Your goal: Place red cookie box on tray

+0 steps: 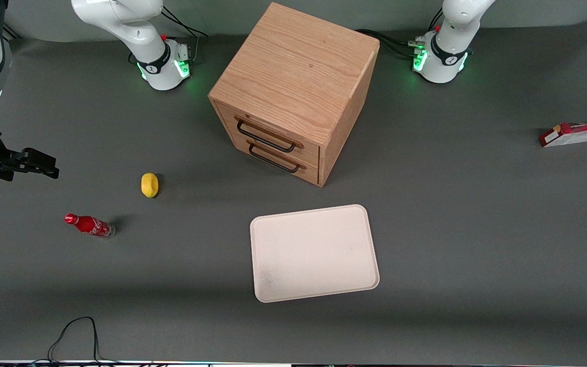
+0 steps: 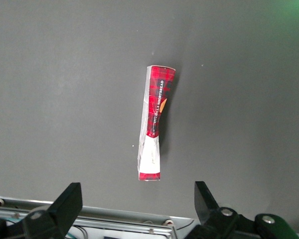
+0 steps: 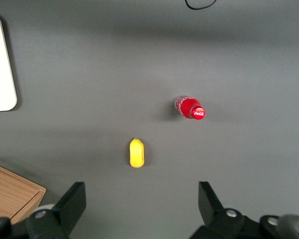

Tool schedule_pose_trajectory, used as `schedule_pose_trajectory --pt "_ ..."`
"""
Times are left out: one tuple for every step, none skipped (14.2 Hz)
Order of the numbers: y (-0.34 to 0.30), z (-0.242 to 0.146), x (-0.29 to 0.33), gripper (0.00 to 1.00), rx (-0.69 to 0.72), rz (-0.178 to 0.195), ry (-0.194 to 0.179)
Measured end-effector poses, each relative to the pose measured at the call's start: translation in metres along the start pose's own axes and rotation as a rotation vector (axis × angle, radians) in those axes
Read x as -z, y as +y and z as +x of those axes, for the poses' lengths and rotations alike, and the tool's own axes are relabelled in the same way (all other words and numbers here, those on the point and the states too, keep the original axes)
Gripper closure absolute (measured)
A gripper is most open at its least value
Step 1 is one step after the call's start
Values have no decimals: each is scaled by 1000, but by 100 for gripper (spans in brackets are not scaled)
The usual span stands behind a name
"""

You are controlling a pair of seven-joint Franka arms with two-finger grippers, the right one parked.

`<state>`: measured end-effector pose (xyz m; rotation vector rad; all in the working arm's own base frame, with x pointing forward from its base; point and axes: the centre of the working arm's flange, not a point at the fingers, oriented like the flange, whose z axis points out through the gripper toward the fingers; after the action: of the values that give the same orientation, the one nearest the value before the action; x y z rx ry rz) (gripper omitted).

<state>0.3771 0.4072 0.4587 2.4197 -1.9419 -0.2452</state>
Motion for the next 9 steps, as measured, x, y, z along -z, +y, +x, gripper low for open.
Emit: schedule_pose_trajectory --pt "0 0 0 0 -20 1 -1" --pt "0 0 0 0 -36 2 -1" --pt "0 0 0 0 -45 3 -2" --pt "0 0 0 0 -49 3 -2" --pt "0 1 -4 0 -52 6 -3" --pt "0 1 -9 0 -53 9 -4" --pt "1 2 -15 0 -53 10 -3" --pt "2 3 -21 0 -54 13 -3" --pt "3 3 -28 0 -54 19 -5"
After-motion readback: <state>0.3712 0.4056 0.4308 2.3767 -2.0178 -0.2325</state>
